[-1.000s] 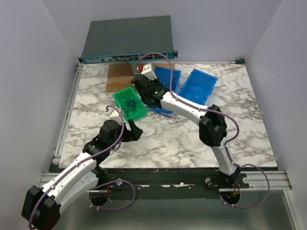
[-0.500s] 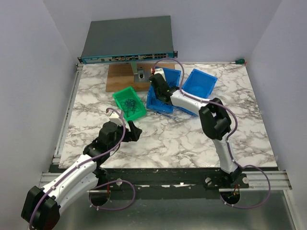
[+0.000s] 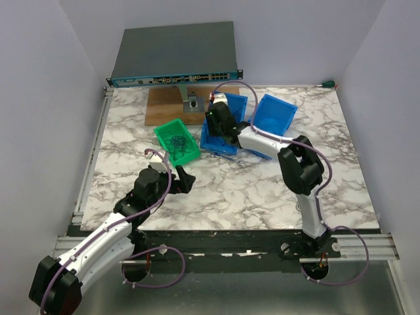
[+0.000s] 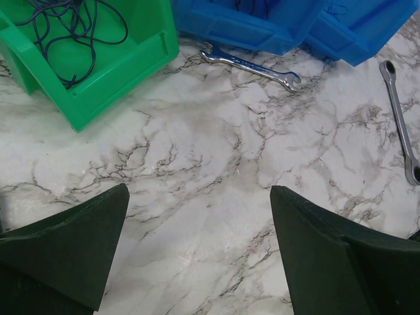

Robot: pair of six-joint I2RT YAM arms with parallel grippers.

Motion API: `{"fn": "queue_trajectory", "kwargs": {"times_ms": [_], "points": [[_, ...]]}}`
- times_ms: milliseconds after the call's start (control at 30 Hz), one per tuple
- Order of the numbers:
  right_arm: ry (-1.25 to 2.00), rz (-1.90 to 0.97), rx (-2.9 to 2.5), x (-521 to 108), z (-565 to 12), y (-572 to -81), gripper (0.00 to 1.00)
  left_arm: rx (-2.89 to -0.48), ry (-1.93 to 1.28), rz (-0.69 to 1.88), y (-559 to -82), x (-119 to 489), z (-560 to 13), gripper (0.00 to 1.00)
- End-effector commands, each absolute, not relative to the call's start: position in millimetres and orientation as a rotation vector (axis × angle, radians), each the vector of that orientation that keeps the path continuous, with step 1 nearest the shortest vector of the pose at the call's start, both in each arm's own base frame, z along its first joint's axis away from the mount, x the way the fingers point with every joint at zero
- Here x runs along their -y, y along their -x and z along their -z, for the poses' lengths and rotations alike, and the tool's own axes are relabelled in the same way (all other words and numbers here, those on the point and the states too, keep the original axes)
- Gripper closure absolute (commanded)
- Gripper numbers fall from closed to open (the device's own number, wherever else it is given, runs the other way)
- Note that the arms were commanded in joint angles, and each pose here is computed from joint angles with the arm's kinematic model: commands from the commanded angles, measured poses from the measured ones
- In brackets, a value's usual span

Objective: Untangle the cables

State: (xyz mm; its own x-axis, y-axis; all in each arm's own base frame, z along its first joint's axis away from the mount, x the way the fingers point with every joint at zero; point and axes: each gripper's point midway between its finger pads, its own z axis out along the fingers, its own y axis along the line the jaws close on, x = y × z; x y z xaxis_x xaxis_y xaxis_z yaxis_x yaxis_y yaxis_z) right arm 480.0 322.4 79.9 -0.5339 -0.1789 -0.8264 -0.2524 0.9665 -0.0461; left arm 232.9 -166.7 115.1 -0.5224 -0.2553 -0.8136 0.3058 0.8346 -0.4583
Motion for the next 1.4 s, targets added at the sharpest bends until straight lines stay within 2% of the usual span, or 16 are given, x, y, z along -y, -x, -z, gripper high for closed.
{"fn": "queue_trajectory", "kwargs": {"times_ms": [0, 133, 167, 233, 300, 333, 600, 733, 967, 1067, 1167, 1367], "points": [[0.250, -0.275, -2.055, -332.9, -153.1, -466.4, 0.45, -1.962, -0.081, 0.735, -233.9, 173.3, -121.7, 0.05], [0.249, -0.332, -2.039, -327.5, -174.4, -449.7, 0.38, -1.950, -0.084, 0.732, -234.0, 172.4, -122.5, 0.01], [0.252, -0.344, -2.034, -326.4, -179.5, -445.6, 0.32, -1.943, -0.085, 0.735, -234.0, 172.5, -123.5, 0.01], [0.255, -0.367, -2.020, -321.8, -191.4, -436.5, 0.11, -1.935, -0.093, 0.741, -233.5, 173.4, -124.2, 0.01], [0.245, -0.373, -2.015, -314.6, -196.6, -428.1, 0.01, -1.930, -0.101, 0.747, -233.3, 174.5, -124.5, 0.01], [0.224, -0.361, -2.011, -308.5, -199.2, -425.2, 0.00, -1.931, -0.106, 0.747, -233.1, 175.0, -123.8, 0.01], [0.149, -0.423, -1.896, -264.2, -228.8, -376.0, 0.00, -1.839, -0.197, 0.806, -226.1, 183.6, -134.3, 0.01], [0.185, -0.426, -1.867, -236.2, -220.0, -340.1, 0.00, -1.783, -0.221, 0.821, -222.4, 184.0, -140.5, 0.01], [0.053, -0.453, -1.734, -177.9, -215.0, -289.0, 0.00, -1.765, -0.265, 0.842, -219.1, 190.5, -140.9, 0.01], [0.019, -0.297, -1.750, -143.5, -186.8, -281.1, 0.03, -1.692, -0.300, 0.848, -216.4, 193.1, -142.6, 0.01], [-0.032, -0.215, -1.770, -122.6, -161.6, -275.1, 0.00, -1.592, -0.284, 0.825, -217.5, 188.3, -153.0, 0.01], [-0.024, -0.074, -1.677, -105.4, -160.0, -286.4, 0.01, -1.530, -0.116, 0.612, -244.5, 152.8, -184.8, 0.01]]}}
